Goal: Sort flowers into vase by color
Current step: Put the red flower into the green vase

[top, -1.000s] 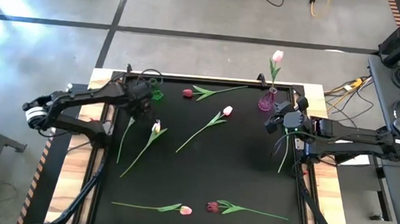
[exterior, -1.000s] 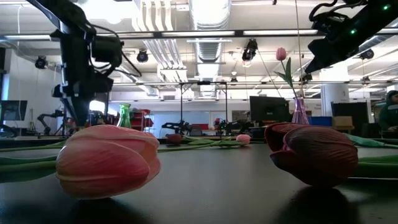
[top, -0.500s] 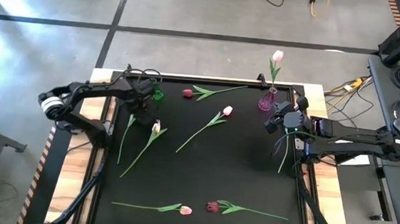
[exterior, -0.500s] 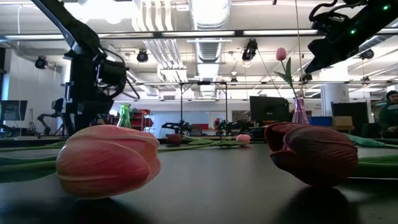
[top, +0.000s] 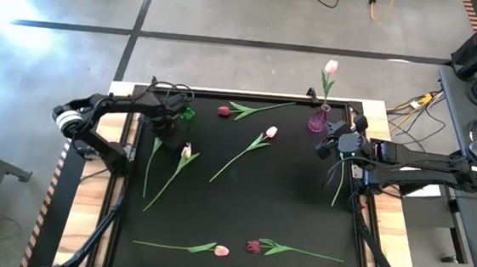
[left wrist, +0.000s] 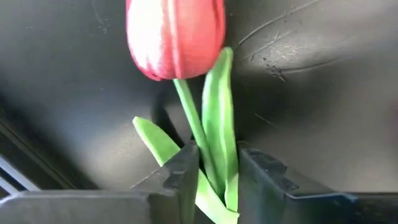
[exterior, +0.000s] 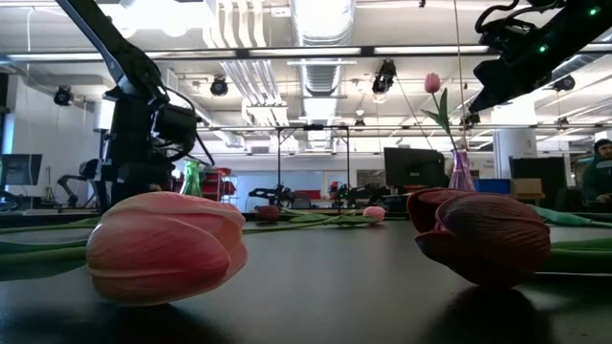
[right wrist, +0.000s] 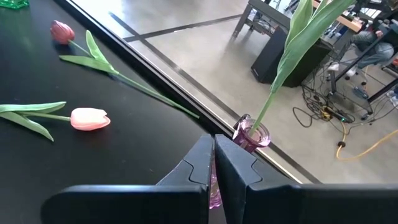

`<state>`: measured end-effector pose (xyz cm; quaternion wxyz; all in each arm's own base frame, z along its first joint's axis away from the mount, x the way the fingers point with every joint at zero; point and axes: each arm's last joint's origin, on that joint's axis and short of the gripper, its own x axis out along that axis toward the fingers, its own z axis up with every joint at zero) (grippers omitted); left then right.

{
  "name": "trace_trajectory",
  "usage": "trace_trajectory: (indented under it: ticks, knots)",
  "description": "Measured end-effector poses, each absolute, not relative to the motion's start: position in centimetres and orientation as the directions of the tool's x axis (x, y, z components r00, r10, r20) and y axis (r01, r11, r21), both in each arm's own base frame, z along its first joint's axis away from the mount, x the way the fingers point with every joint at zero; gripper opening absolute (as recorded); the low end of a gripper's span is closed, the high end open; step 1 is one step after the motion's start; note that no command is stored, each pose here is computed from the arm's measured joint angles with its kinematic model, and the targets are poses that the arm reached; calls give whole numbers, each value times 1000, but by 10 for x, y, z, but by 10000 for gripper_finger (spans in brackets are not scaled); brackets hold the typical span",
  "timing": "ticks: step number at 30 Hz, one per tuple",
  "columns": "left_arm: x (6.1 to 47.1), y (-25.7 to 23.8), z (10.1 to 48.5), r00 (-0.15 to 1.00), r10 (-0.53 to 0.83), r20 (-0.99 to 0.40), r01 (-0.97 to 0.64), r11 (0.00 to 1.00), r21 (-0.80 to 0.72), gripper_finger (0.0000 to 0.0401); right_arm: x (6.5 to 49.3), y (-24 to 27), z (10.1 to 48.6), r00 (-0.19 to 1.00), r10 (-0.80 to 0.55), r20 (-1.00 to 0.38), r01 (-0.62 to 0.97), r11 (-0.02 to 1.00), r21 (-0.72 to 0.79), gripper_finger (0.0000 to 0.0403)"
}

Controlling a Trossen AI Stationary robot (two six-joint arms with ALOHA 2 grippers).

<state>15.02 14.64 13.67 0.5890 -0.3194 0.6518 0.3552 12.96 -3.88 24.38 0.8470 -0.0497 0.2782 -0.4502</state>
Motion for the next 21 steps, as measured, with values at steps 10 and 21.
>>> trace_trajectory:
  ticks: [10, 21]
  knots:
    - [143, 139, 170, -7, 76, -997, -839, 542, 48, 10, 130, -39, 244, 440, -790, -426, 735, 590, -334, 12]
    - [134, 126, 256, 426, 474, -770, -816, 569, -101, 1, 130, -39, 244, 440, -791, -426, 741, 588, -325, 12]
